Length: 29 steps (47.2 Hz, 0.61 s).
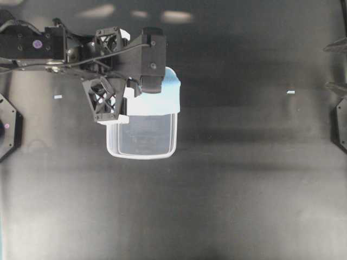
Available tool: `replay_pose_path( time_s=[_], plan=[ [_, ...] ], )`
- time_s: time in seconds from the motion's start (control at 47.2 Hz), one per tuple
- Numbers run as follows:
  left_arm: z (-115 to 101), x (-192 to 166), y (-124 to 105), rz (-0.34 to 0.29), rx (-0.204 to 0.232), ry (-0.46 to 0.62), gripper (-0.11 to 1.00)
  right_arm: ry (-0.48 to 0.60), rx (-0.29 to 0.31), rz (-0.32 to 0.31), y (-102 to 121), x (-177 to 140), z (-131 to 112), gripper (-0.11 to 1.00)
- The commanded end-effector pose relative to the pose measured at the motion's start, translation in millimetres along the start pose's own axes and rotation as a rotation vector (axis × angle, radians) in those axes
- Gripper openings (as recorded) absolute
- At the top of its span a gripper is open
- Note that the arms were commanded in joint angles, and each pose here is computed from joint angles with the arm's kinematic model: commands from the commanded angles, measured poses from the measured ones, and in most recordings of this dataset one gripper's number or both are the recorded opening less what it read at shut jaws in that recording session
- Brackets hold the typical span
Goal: Place the blue towel into the container with the left arm.
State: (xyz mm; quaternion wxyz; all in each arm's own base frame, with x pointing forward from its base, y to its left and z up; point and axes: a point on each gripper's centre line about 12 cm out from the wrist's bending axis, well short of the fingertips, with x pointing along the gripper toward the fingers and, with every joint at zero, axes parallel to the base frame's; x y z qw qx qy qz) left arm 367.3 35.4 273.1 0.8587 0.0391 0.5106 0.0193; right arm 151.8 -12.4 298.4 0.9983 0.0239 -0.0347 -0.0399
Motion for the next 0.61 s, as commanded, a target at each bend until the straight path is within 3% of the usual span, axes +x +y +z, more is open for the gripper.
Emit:
replay_pose_path(
  time_s=[0.0,0.276,0.509,0.594],
  plan=[
    [2.3,-7.5,1.3,0.007,0.003,-0.035,0.06,-0.017,0.001,-0.001,0.0,1.1,5.9,0.75],
    [3.3,-4.5,0.1,0.008,0.009,-0.064,0.09,-0.019,0.003,-0.002,-0.2,1.1,6.1,0.75],
    [1.3,-3.5,-13.3,-0.011,0.026,-0.063,0.73,-0.029,0.003,0.0,0.2,-0.7,9.6,0.75],
    [2.6,-11.0,-16.8,-0.015,0.027,-0.083,0.88,-0.029,0.003,0.0,0.2,-1.0,9.7,0.75]
  ],
)
